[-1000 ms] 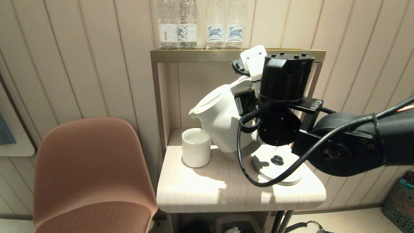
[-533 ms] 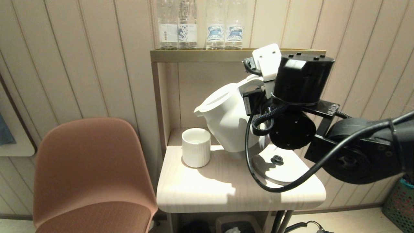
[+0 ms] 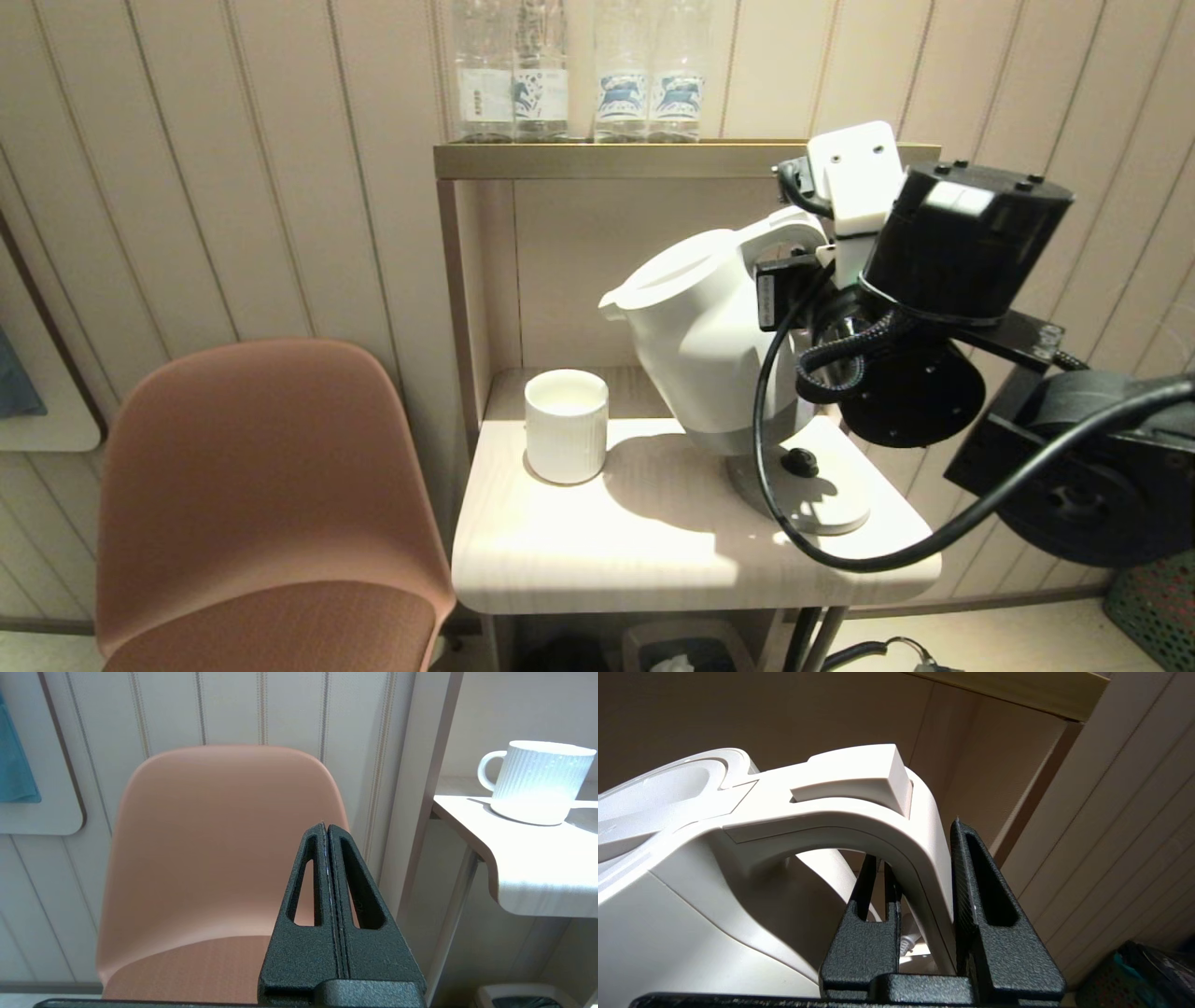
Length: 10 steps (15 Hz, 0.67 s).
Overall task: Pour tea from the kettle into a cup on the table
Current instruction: Put down the kettle on the table
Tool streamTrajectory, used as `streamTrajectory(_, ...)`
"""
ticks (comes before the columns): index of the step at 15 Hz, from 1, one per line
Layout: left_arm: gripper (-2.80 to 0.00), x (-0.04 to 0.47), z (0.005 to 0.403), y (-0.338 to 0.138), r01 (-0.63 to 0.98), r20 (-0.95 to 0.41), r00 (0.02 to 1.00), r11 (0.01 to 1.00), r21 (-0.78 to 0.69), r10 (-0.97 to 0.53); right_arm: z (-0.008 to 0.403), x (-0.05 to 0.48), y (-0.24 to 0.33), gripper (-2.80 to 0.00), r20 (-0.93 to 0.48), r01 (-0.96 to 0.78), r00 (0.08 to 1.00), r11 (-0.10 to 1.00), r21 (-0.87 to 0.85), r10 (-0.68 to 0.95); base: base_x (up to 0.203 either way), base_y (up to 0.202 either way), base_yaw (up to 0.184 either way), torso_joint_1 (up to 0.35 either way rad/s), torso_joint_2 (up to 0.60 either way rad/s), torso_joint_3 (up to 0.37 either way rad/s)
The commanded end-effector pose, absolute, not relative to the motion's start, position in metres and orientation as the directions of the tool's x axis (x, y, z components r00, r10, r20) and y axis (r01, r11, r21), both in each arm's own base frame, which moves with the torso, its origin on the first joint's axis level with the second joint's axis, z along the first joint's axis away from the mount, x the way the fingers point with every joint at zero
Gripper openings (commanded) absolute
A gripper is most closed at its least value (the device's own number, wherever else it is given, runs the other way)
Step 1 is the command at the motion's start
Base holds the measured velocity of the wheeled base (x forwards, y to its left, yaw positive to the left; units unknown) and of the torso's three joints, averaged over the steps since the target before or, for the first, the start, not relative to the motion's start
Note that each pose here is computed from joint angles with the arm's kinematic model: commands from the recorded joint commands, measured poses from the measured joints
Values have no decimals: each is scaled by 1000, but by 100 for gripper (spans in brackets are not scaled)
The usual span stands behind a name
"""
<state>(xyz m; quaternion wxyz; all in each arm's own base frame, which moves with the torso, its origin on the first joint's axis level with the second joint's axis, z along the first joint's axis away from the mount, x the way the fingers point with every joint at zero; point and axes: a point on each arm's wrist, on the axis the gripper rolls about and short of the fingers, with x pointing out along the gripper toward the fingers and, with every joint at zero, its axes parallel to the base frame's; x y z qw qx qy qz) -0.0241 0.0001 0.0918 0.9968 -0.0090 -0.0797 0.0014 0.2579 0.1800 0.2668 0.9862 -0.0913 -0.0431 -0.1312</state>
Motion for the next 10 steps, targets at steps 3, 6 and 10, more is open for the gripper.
streamTrajectory(3,-280,-24,92,0,-2,160,987,1000,-19,5,268,255,159,-280,134,330,940,937,-117,-315,0,0,0,0,0,0)
streamTrajectory(6,-280,-24,92,0,-2,162,987,1000,-19,5,264,256,151,-280,149,366,924,928,-75,-352,0,0,0,0,0,0)
streamTrajectory(10,-280,-24,92,0,-1,161,987,1000,-19,4,259,255,144,-280,155,413,899,911,10,-409,0,0,0,0,0,0)
